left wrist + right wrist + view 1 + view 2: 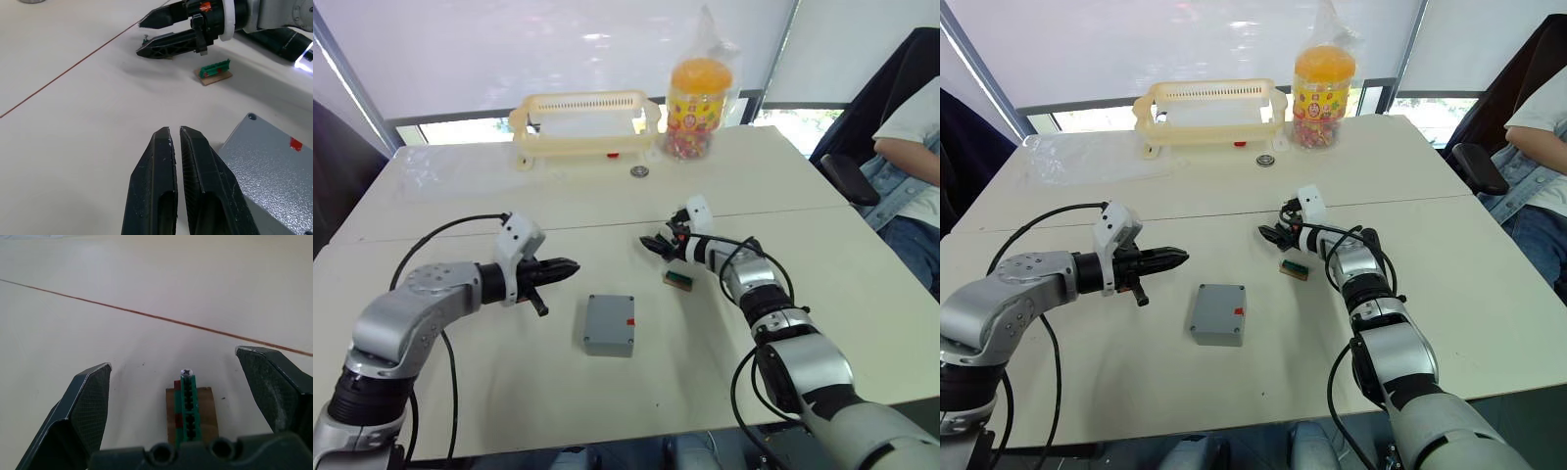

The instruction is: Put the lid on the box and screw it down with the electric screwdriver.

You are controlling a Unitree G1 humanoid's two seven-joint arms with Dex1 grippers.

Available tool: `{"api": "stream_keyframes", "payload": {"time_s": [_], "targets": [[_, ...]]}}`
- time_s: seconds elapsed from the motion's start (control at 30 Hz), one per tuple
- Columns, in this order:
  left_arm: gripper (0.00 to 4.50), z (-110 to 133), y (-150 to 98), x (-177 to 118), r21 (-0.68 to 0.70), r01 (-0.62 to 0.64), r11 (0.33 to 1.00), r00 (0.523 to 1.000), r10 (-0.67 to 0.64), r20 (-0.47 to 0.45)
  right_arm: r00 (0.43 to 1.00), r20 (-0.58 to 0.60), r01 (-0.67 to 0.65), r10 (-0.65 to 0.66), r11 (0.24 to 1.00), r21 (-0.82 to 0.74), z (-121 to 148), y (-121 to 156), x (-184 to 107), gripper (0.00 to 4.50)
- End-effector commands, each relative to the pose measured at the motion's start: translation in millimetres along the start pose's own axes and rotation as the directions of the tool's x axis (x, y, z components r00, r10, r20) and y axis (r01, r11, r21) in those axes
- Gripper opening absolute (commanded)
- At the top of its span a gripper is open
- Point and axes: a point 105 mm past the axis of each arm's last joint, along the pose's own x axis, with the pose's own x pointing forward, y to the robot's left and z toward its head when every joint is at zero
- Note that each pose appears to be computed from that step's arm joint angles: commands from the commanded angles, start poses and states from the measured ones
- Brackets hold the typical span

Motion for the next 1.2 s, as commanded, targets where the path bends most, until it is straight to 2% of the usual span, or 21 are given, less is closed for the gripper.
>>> {"api": "stream_keyframes", "payload": {"time_s": [0.03,0.13,0.5,0.57,0.67,0.9,1.2], "targets": [[0.26,5.5,-0.9,-1.5,0.038,-0.009,0.999,1.0,0.008,0.02,0.998,0.065,0.011,-0.01,1.0,-0.019,21.9,-1.8,1.6,3.17],[0.26,5.2,-0.7,-1.0,0.036,-0.01,0.999,1.0,0.009,0.021,0.998,0.064,0.016,-0.015,1.0,-0.024,22.6,-2.6,2.0,1.63],[0.26,-1.4,-0.5,0.3,0.044,-0.013,0.999,1.0,0.013,0.008,0.998,0.06,0.018,-0.017,1.0,-0.005,19.3,-2.1,2.9,1.63],[0.26,-2.0,-0.3,0.5,0.045,-0.014,0.999,1.0,0.014,0.007,0.998,0.055,0.02,-0.019,1.0,-0.006,17.9,-2.1,3.2,1.1],[0.26,-1.9,0.1,0.6,0.045,-0.016,0.999,1.0,0.015,0.007,0.998,0.052,0.017,-0.017,1.0,-0.007,17.7,-1.2,3.8,0.02],[0.26,-1.3,1.0,0.9,0.046,-0.019,0.999,1.0,0.019,0.011,0.998,0.058,0.021,-0.02,1.0,-0.016,20.1,-1.8,3.6,0.02],[0.26,-3.3,-0.7,3.1,0.049,-0.01,0.999,1.0,0.01,0.011,0.989,0.144,0.039,-0.035,0.999,-0.023,49.2,-10.0,-6.1,0.02]]}}
